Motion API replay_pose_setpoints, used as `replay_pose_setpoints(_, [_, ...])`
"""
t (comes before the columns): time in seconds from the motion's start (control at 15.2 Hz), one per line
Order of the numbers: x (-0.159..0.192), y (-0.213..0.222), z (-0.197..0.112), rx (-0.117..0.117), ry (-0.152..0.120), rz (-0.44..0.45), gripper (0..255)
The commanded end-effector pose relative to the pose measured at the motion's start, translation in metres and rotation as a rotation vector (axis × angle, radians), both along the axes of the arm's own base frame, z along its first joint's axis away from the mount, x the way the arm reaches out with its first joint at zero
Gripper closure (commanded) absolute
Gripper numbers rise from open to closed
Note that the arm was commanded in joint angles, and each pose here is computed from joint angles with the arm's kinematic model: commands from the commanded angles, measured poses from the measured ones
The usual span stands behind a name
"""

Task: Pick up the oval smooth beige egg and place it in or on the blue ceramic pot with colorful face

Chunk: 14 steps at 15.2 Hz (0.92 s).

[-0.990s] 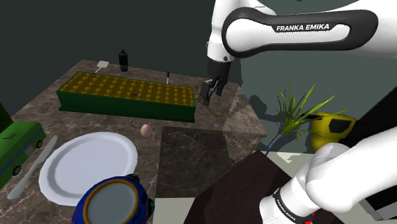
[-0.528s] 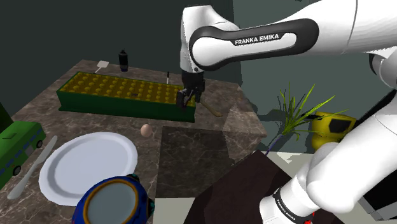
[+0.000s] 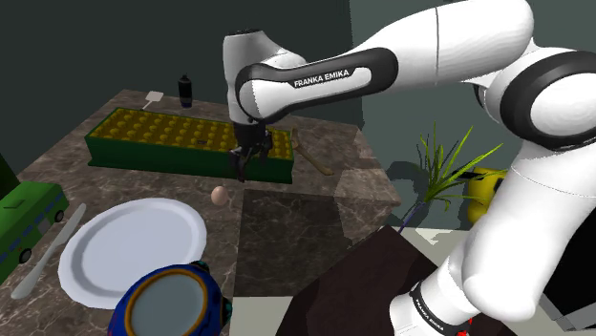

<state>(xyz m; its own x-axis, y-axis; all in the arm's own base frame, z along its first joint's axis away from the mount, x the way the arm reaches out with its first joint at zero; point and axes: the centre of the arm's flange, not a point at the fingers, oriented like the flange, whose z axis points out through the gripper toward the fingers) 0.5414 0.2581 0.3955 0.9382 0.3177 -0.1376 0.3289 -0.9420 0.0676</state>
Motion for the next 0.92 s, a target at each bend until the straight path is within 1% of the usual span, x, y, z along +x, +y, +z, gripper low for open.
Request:
replay_pose_setpoints(0.0, [0.015, 0.020, -0.016, -0.001, 0.008, 0.009, 0])
replay_pose_setpoints(0.46, [0.058, 0.078, -0.067, -0.004, 0.031, 0.041, 0])
replay_pose_setpoints(0.86, [0.053, 0.074, -0.099, -0.004, 0.031, 0.041, 0])
